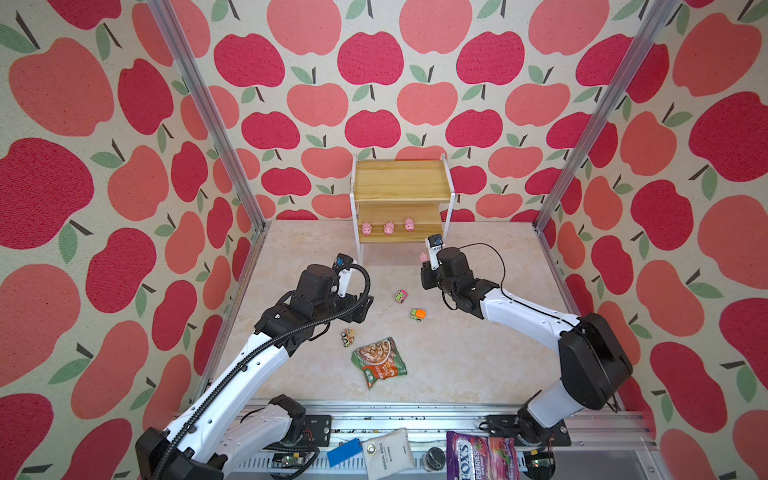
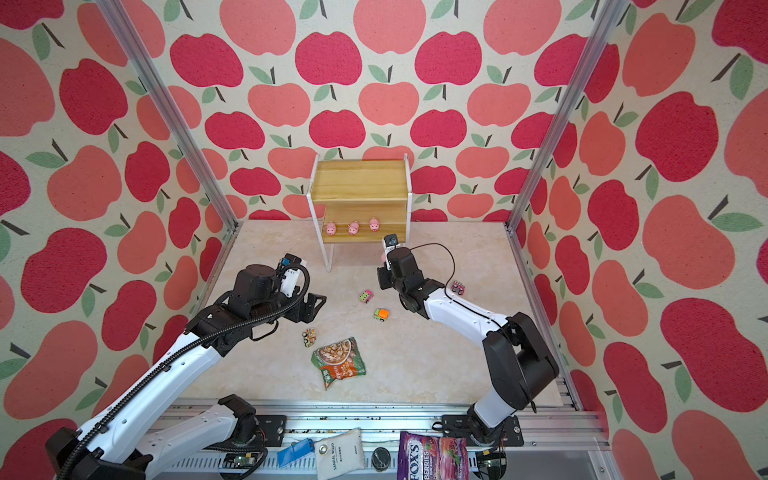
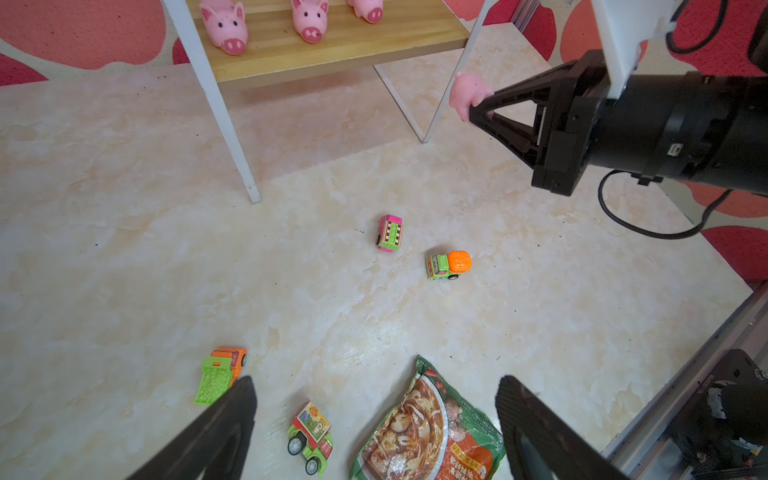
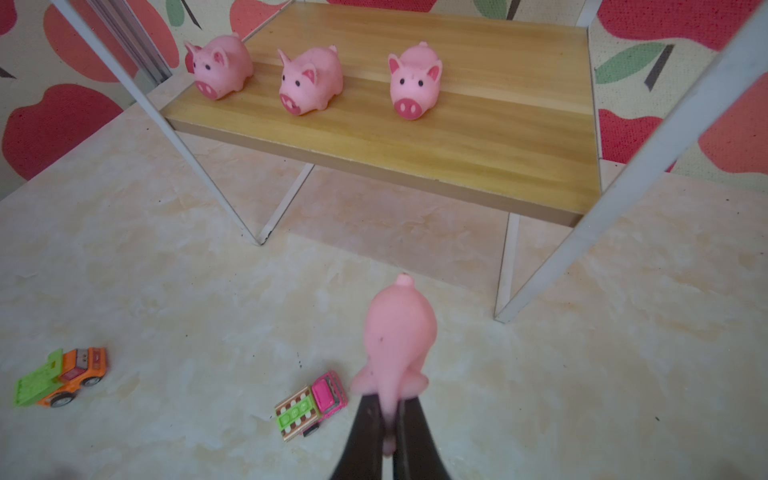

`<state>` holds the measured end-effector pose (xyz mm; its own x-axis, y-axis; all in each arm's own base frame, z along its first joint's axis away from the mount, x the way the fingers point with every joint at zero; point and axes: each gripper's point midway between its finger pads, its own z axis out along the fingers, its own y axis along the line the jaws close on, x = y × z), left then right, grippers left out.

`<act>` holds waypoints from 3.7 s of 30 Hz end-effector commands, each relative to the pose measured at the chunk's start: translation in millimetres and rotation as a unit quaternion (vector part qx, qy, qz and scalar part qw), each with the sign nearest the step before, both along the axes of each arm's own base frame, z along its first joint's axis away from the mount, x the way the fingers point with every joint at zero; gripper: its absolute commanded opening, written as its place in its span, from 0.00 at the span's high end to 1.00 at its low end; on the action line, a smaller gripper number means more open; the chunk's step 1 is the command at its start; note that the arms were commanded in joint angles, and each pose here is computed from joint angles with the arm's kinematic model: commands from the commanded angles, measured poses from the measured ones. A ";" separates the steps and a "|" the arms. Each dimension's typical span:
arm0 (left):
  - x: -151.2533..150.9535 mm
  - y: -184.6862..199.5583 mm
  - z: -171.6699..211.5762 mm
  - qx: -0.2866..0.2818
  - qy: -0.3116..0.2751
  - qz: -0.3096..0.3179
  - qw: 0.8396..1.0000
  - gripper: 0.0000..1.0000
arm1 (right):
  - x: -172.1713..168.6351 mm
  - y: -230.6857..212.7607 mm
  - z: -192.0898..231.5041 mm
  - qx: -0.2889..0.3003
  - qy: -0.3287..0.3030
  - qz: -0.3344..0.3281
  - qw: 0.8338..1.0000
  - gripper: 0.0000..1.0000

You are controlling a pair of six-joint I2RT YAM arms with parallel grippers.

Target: Place and organize the plastic toys onto the shelf

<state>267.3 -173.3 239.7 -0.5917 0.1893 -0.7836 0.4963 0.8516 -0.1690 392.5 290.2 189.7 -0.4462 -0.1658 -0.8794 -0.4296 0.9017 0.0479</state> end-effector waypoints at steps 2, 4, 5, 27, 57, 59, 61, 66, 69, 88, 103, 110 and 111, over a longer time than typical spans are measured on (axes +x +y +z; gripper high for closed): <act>-0.2 3.4 4.9 0.006 -0.015 -0.002 1.000 0.08 | 28.6 0.2 17.8 -0.016 -0.026 -0.030 0.999 0.94; -0.6 3.4 4.6 0.005 -0.014 -0.002 1.000 0.08 | 39.5 0.9 21.5 -0.014 -0.030 -0.037 0.999 0.94; -0.5 3.7 4.8 0.006 -0.015 -0.002 1.000 0.08 | 43.5 1.3 23.0 -0.013 -0.031 -0.039 0.999 0.94; 2.4 3.9 -2.4 0.008 -0.003 0.001 1.000 0.08 | 103.5 -10.4 18.5 -0.001 -0.062 -0.106 0.992 0.93; 3.1 3.0 -5.4 0.010 0.003 0.000 1.000 0.08 | 124.5 -6.4 -2.0 0.015 -0.057 -0.124 0.990 0.72; 3.3 3.2 -5.2 0.010 0.003 0.001 1.000 0.08 | 120.7 -6.9 1.9 0.017 -0.057 -0.121 0.991 0.64; 3.5 3.3 -4.7 0.010 0.002 0.001 1.000 0.08 | 115.1 -5.9 4.4 0.020 -0.053 -0.114 0.992 0.60; 3.3 3.8 -5.2 0.011 0.002 0.002 1.000 0.08 | 91.5 -6.8 7.6 0.026 -0.038 -0.093 0.995 0.51; 3.8 4.3 -5.5 0.012 0.003 0.003 1.000 0.08 | 66.4 -11.9 5.8 0.026 -0.023 -0.076 0.997 0.43; 26.6 24.1 -19.1 0.010 0.032 0.075 0.997 0.04 | -111.2 -91.2 -34.2 -0.020 0.128 0.021 0.991 0.12; 31.5 32.9 -41.7 -0.041 0.143 0.146 0.978 0.05 | 0.8 -155.2 49.7 0.209 0.150 -0.092 0.962 0.31; 13.4 42.3 -14.3 -0.017 0.138 0.115 0.984 0.16 | 61.8 -144.7 60.5 0.289 0.186 -0.048 0.938 0.74; 12.1 44.5 -12.4 -0.010 0.134 0.110 0.985 0.21 | 66.9 -141.8 63.9 0.294 0.189 -0.042 0.936 0.80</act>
